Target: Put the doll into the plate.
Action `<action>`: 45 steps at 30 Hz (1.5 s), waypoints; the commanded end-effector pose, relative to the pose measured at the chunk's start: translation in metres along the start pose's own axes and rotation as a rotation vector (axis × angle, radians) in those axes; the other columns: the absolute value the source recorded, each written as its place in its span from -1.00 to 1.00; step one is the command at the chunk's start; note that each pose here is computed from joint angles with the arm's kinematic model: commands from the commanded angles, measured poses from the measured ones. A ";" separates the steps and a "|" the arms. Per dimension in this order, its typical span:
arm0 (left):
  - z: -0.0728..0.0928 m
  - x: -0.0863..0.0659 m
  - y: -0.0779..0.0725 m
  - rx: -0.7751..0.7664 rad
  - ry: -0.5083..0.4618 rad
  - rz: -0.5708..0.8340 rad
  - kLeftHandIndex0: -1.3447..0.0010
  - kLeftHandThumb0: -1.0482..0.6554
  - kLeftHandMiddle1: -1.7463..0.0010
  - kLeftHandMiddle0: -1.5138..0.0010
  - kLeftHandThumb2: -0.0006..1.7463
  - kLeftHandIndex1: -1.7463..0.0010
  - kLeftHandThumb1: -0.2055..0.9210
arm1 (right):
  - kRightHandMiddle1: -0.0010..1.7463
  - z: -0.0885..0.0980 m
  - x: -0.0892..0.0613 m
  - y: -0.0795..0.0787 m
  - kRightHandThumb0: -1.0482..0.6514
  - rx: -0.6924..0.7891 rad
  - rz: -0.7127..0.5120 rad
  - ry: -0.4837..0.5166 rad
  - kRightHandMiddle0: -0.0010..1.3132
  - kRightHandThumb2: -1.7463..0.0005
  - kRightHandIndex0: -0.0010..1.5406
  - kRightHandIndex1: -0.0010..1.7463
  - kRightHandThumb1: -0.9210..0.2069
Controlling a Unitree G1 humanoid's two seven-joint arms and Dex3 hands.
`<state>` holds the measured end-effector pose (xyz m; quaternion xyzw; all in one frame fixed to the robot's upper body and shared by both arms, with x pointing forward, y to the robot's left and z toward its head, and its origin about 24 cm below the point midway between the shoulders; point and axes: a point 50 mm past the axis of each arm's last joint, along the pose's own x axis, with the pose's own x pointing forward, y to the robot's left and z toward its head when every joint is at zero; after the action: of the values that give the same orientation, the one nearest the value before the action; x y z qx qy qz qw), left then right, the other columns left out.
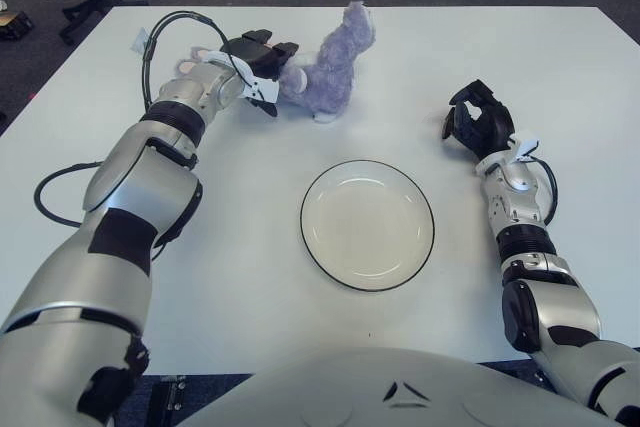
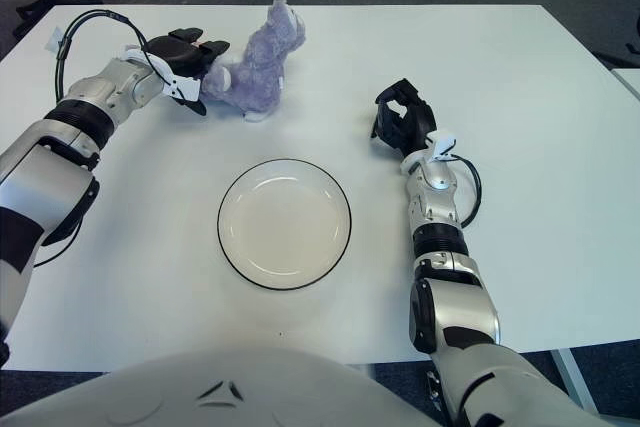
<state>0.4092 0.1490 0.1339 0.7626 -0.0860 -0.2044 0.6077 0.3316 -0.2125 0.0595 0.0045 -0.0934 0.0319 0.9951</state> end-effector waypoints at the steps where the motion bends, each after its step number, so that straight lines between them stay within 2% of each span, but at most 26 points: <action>1: 0.000 0.000 -0.007 0.048 0.018 -0.047 0.75 -0.42 0.99 0.76 -0.99 1.00 0.74 | 1.00 -0.023 -0.016 -0.001 -0.22 0.021 -0.011 0.103 -0.46 0.04 0.13 1.00 -0.57; 17: 0.004 0.002 -0.015 0.074 0.028 -0.057 0.71 -0.47 0.99 0.71 -0.99 0.99 0.78 | 1.00 -0.022 -0.017 0.000 -0.21 0.022 0.006 0.111 -0.48 0.07 0.06 1.00 -0.61; 20: 0.008 0.003 -0.020 0.083 0.025 -0.040 0.60 -0.46 0.98 0.65 -0.99 0.96 0.81 | 1.00 -0.022 -0.017 0.001 -0.21 0.023 0.010 0.111 -0.49 0.07 0.06 1.00 -0.61; 28: 0.013 0.002 -0.027 0.111 0.005 0.014 0.19 -0.42 0.93 0.18 -0.99 0.91 0.88 | 1.00 -0.022 -0.017 0.001 -0.21 0.024 0.020 0.115 -0.49 0.08 0.05 1.00 -0.62; 29: 0.014 0.002 -0.028 0.115 0.002 0.021 0.06 -0.40 0.85 0.09 -0.99 0.87 0.89 | 1.00 -0.022 -0.016 0.001 -0.21 0.024 0.021 0.116 -0.49 0.08 0.05 1.00 -0.62; 30: 0.015 0.002 -0.028 0.118 0.000 0.026 0.01 -0.39 0.77 0.08 -1.00 0.86 0.90 | 1.00 -0.022 -0.016 0.001 -0.21 0.024 0.021 0.116 -0.49 0.08 0.04 1.00 -0.62; 32: 0.015 0.002 -0.029 0.121 -0.001 0.029 -0.09 -0.37 0.45 0.15 -1.00 0.82 0.91 | 1.00 -0.022 -0.016 0.002 -0.21 0.024 0.021 0.116 -0.50 0.09 0.04 1.00 -0.63; 33: 0.016 0.001 -0.032 0.118 -0.004 0.046 -0.12 -0.37 0.36 0.18 -1.00 0.81 0.91 | 1.00 -0.022 -0.016 0.002 -0.21 0.023 0.022 0.117 -0.50 0.09 0.04 1.00 -0.63; 34: 0.017 0.000 -0.036 0.115 -0.006 0.062 -0.12 -0.37 0.36 0.18 -1.00 0.81 0.91 | 1.00 -0.022 -0.016 0.002 -0.21 0.022 0.023 0.117 -0.50 0.09 0.04 1.00 -0.63; 35: 0.019 -0.001 -0.040 0.110 -0.010 0.077 -0.08 -0.31 0.09 0.24 -0.97 0.37 0.94 | 1.00 -0.022 -0.016 0.002 -0.21 0.022 0.024 0.117 -0.50 0.09 0.04 1.00 -0.63; 36: 0.019 -0.001 -0.042 0.108 -0.012 0.086 -0.04 -0.28 -0.14 0.31 -0.94 0.07 0.96 | 1.00 -0.022 -0.016 0.002 -0.21 0.021 0.025 0.117 -0.50 0.09 0.04 1.00 -0.63; 37: 0.019 -0.002 -0.043 0.107 -0.013 0.090 -0.01 -0.26 -0.29 0.36 -0.92 -0.12 0.98 | 1.00 -0.022 -0.016 0.002 -0.21 0.021 0.025 0.117 -0.50 0.09 0.04 1.00 -0.63; 41: 0.020 -0.003 -0.047 0.106 -0.022 0.101 0.04 -0.22 -0.58 0.45 -0.88 -0.40 1.00 | 1.00 -0.022 -0.016 0.002 -0.21 0.020 0.027 0.119 -0.50 0.10 0.03 1.00 -0.64; 45: 0.021 -0.004 -0.049 0.106 -0.031 0.105 0.08 -0.21 -0.82 0.52 -0.86 -0.47 1.00 | 1.00 -0.022 -0.016 0.002 -0.21 0.019 0.029 0.120 -0.50 0.10 0.03 1.00 -0.64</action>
<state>0.4009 0.1406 0.1101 0.7799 -0.1719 -0.1373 0.5859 0.3301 -0.2116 0.0591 0.0010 -0.0822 0.0495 0.9954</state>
